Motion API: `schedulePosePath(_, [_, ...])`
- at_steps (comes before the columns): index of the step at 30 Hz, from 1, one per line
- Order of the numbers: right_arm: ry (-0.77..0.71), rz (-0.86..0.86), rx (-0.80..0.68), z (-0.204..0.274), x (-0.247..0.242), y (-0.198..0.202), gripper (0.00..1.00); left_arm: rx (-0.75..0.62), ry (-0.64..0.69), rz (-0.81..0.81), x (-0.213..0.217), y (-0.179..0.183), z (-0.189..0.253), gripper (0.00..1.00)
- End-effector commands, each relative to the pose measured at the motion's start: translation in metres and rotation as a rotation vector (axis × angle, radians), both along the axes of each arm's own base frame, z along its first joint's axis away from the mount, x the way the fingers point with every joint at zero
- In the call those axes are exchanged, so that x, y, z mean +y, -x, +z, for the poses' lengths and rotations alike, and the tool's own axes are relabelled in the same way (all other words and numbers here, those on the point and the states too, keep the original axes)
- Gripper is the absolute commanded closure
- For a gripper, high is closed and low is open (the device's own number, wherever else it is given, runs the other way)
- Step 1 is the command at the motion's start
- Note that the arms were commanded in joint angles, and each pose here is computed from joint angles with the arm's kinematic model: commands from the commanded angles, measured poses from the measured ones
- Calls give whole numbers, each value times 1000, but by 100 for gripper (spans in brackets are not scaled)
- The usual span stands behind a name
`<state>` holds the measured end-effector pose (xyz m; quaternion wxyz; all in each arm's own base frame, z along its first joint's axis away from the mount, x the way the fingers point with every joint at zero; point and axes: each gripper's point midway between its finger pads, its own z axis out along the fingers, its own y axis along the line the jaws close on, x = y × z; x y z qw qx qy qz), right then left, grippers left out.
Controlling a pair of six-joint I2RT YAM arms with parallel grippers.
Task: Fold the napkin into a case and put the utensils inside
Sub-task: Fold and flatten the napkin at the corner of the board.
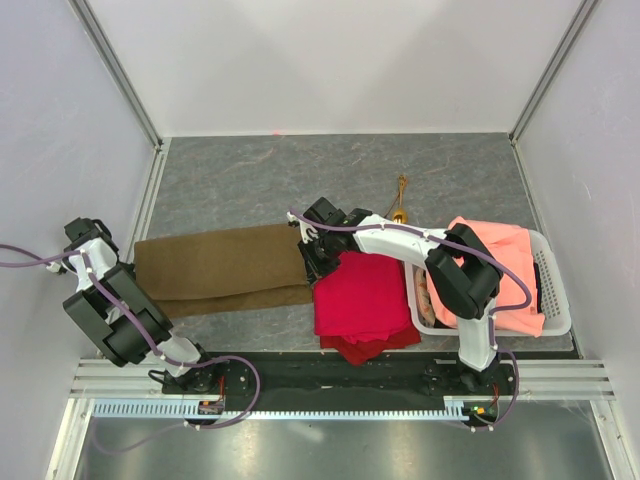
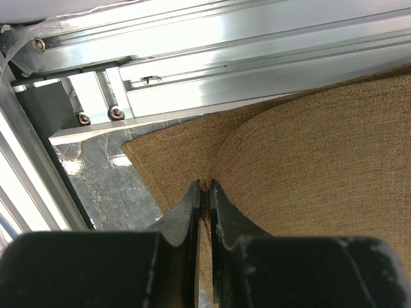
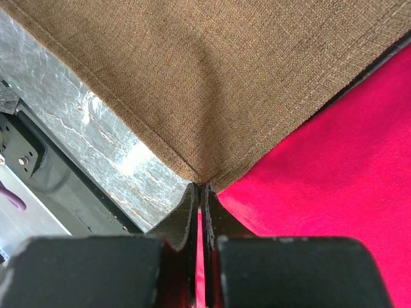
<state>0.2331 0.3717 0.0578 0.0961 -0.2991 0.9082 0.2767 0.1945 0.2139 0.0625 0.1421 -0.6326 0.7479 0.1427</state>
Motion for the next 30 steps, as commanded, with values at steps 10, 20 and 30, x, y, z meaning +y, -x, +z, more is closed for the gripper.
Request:
schedulePosePath(10, [-45, 20, -20, 22, 11, 4, 96, -25, -96, 40, 22, 1, 21, 98])
schedulePosePath(20, [-29, 30, 23, 0, 12, 11, 88, 26, -72, 71, 20, 11, 1, 96])
schedulePosePath(30, [-21, 36, 40, -11, 14, 11, 82, 33, -77, 64, 22, 11, 0, 82])
